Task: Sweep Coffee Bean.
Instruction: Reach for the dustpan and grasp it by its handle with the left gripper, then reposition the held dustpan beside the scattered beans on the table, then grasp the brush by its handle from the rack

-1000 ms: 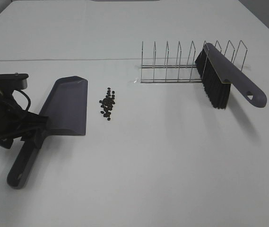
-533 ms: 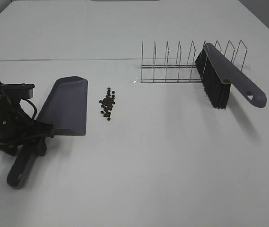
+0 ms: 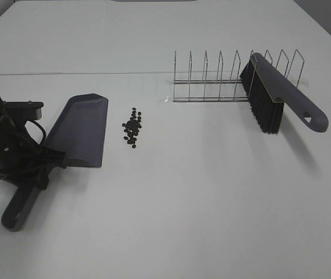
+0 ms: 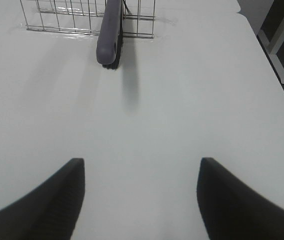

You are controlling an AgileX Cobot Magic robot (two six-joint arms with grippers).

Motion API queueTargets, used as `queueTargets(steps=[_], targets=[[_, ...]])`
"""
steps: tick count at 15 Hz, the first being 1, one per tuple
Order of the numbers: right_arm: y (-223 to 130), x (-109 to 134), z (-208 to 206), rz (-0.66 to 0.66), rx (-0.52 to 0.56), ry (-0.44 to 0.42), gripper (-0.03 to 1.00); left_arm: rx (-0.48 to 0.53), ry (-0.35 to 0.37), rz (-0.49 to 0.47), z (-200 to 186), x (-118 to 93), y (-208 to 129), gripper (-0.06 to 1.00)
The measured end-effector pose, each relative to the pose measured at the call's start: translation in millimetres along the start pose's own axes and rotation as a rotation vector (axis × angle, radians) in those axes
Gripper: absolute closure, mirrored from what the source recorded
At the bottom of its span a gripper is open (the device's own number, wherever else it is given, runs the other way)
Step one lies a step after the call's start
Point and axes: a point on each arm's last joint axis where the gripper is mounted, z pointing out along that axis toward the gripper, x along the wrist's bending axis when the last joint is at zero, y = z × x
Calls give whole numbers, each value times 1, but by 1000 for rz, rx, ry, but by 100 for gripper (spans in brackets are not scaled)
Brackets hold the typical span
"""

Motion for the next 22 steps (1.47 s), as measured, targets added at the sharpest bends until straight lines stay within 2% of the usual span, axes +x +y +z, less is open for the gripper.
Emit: queueTargets(steps=[3, 7, 13, 16, 22], targets=[[0, 0, 0, 0, 0, 0, 35, 1, 0, -63, 0, 0, 0, 59], [0, 0, 0, 0, 0, 0, 35, -2, -4, -78, -7, -1, 0, 59], [4, 0, 1, 0, -1, 0, 35, -112, -11, -34, -67, -1, 1, 59], [42, -3, 24, 8, -24, -3, 35, -116, -9, -34, -70, -1, 0, 59], [111, -9, 102, 35, 132, 10, 35, -109, -7, -34, -70, -1, 0, 59]])
